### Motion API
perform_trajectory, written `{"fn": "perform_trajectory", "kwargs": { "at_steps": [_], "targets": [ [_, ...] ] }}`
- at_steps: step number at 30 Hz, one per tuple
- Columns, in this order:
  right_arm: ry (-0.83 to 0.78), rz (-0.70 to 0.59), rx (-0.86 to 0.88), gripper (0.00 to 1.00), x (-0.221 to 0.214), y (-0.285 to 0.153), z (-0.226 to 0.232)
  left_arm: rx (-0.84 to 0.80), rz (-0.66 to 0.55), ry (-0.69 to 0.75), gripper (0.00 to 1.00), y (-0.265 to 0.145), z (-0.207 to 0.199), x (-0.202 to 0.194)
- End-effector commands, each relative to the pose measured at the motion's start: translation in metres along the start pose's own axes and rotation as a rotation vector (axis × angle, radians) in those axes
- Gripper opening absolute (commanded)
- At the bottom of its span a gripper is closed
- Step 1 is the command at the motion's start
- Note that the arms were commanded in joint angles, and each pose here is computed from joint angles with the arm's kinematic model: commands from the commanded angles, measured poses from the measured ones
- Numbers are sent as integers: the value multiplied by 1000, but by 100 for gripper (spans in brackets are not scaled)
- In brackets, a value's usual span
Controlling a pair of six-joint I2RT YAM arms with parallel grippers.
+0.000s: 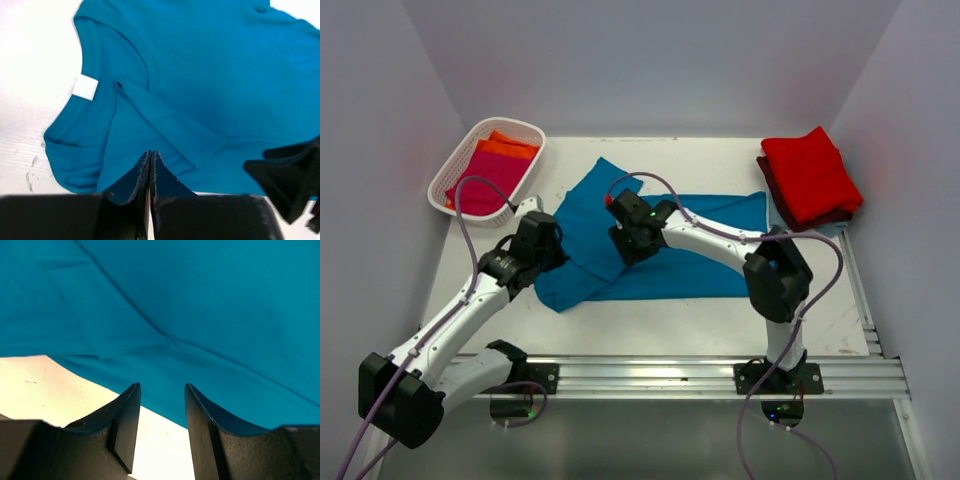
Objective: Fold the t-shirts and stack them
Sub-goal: Fold the flattened tshirt in 1/3 of the way
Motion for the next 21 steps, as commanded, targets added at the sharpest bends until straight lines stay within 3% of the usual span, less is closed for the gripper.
{"fn": "perform_trajectory", "kwargs": {
  "at_steps": [1, 7, 21],
  "targets": [
    [-88, -4, 1, 45, 16, -10, 21, -58, -157, -25, 5, -8, -17, 35],
    [-184, 48, -20, 45, 13, 11, 51, -80, -177, -51, 5, -9, -17, 37],
    [-213, 96, -11, 45, 8, 31, 67, -68, -175, -65, 5, -9, -5, 30]
  ]
}}
Point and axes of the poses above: each gripper's point midway between its finger pads, its own y axis out along the fingers, its own z axis along the line the jaws close on, x = y × z, the point moved 3 cm from there along -y, back along the fingers, and after that the axes turned 4 degrees about -y, right-handed, at the moved point
